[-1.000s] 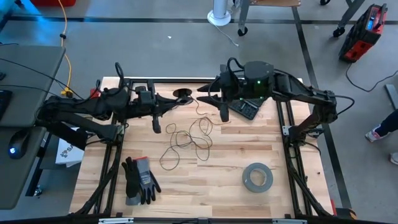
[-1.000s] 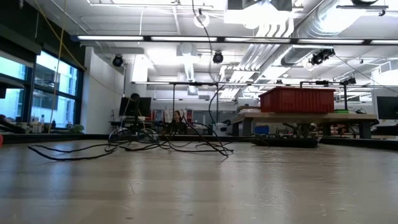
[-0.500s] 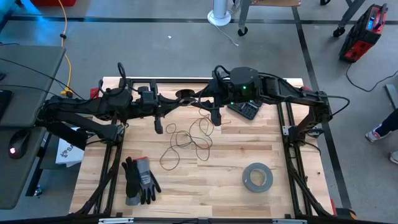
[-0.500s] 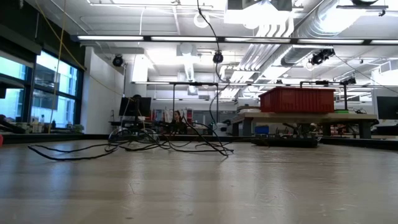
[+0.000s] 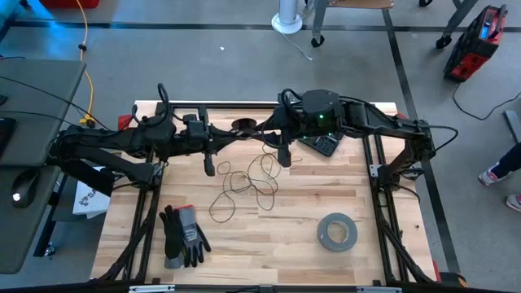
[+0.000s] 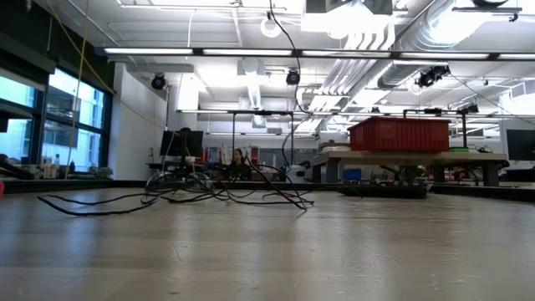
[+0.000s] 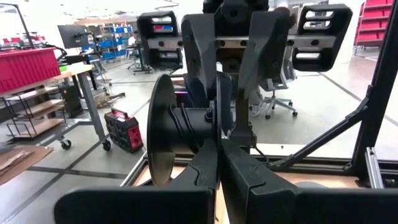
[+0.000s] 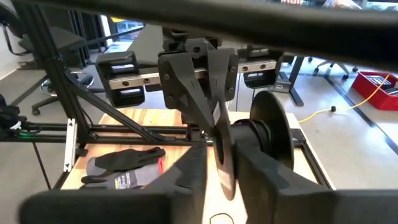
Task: Coil cords
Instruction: Coil the black wire on the black spool
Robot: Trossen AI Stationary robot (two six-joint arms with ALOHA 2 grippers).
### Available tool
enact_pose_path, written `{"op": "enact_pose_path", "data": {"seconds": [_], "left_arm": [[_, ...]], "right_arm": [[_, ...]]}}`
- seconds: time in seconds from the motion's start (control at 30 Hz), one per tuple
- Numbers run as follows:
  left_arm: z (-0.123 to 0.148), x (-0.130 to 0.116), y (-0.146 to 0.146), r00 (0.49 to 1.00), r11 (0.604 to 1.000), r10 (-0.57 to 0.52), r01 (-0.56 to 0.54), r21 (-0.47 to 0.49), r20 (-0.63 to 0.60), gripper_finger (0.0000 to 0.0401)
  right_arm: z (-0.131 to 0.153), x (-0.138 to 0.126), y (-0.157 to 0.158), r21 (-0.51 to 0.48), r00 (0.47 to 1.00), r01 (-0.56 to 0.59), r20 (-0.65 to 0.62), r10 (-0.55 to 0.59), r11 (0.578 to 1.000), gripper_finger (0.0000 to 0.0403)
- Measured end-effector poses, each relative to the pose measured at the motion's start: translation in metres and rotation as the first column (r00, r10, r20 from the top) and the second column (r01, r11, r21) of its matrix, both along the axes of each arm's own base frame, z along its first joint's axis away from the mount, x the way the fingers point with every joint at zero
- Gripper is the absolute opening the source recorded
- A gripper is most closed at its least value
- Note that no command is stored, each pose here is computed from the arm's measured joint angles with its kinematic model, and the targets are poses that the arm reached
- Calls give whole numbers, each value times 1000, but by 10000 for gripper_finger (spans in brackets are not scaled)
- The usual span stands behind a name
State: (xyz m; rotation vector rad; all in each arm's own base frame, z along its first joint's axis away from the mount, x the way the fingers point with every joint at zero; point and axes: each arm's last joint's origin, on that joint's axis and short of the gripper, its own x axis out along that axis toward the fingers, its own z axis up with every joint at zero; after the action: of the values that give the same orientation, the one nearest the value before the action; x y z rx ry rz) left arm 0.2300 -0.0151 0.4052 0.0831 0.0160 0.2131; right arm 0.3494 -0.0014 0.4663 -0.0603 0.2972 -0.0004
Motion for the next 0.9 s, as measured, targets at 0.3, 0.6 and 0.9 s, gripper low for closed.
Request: {"op": "enact_pose_path", "data": {"seconds": [0.3, 0.6, 0.9], "left_arm": [[1, 0, 0, 1000, 1000, 1, -1, -2, 12, 5], [9, -33, -2, 999, 997, -39, 38, -70, -5, 67], [1, -20, -4, 998, 994, -56, 52, -99, -34, 139]], "right_arm": [[-4, 2, 3, -30, 999, 21, -24, -21, 999, 3], [-7, -6, 1, -56, 993, 61, -96, -66, 997, 1], [-23, 13, 2, -53, 990, 44, -131, -51, 998, 1]]}}
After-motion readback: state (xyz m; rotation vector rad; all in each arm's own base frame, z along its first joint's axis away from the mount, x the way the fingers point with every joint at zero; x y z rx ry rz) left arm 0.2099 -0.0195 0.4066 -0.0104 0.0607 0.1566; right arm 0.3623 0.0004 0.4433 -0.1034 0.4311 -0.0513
